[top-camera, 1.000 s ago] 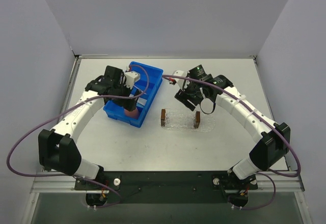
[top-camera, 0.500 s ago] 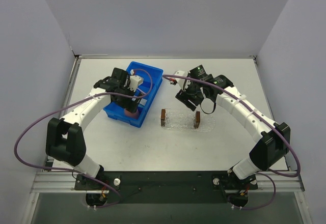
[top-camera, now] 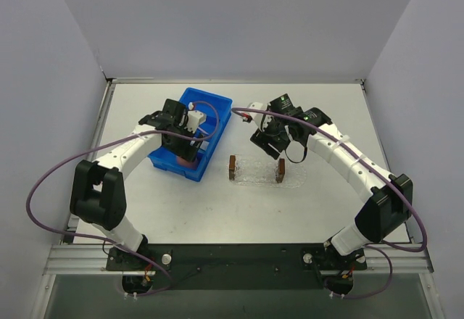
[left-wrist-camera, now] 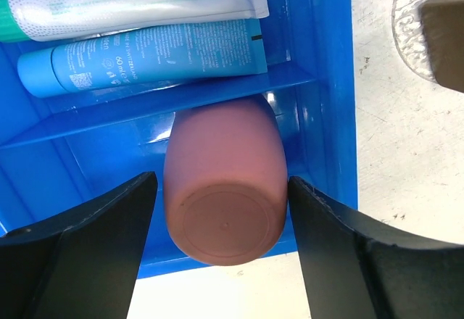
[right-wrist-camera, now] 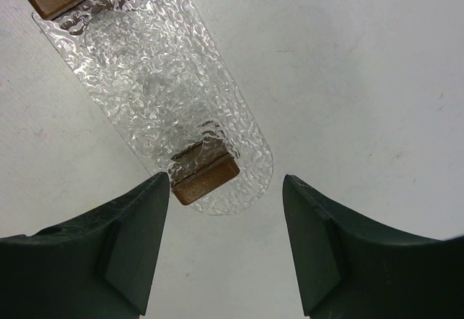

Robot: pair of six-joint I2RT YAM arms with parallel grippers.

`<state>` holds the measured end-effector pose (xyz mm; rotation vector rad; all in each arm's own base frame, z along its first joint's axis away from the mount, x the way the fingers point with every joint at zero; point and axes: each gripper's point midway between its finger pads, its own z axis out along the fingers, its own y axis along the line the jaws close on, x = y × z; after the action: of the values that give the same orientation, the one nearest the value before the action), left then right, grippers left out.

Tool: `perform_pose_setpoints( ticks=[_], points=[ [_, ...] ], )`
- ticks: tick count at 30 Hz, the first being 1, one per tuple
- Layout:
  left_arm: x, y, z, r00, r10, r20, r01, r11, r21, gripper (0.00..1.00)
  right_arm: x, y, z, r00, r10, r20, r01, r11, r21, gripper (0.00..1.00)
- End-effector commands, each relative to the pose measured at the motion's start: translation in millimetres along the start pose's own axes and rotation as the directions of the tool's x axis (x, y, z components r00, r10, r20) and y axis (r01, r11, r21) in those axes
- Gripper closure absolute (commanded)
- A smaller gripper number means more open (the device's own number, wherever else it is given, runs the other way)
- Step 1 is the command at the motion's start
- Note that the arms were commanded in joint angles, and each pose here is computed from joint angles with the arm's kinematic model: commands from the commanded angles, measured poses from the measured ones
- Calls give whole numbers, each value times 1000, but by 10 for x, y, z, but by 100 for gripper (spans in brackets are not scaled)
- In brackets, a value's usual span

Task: Prepare toiletry sets of a toothbrush and toothpaste on the tray

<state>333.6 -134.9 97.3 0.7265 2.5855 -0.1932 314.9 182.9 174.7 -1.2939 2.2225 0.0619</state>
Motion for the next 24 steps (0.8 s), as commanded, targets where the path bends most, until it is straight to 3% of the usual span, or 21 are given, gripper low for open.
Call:
perform_pose_setpoints(
  ticks=[1,6,13,20,24],
  points=[
    [-70,-34,43,999,11,35,-12,1000,19,19,64,10,4,1000,-2,-13,2,1000,-10,41],
    [-109,-73,-9,998,15,66,-18,999,36,28,77,1,-2,1000,-3,-13,3,1000,-7,41],
    [-163,-43,-132,997,33,70,-35,999,25,65,63,5,-15,1000,-6,-6,6,1000,-8,42],
    [-403,37,-491,978,53,203,-55,998,4,99,-29,-8,-61,999,28,23,-28,1000,-12,42],
    [-534,99,-768,954,50,296,-55,998,9,100,-177,-23,-159,996,55,66,-53,998,-28,42]
  ],
)
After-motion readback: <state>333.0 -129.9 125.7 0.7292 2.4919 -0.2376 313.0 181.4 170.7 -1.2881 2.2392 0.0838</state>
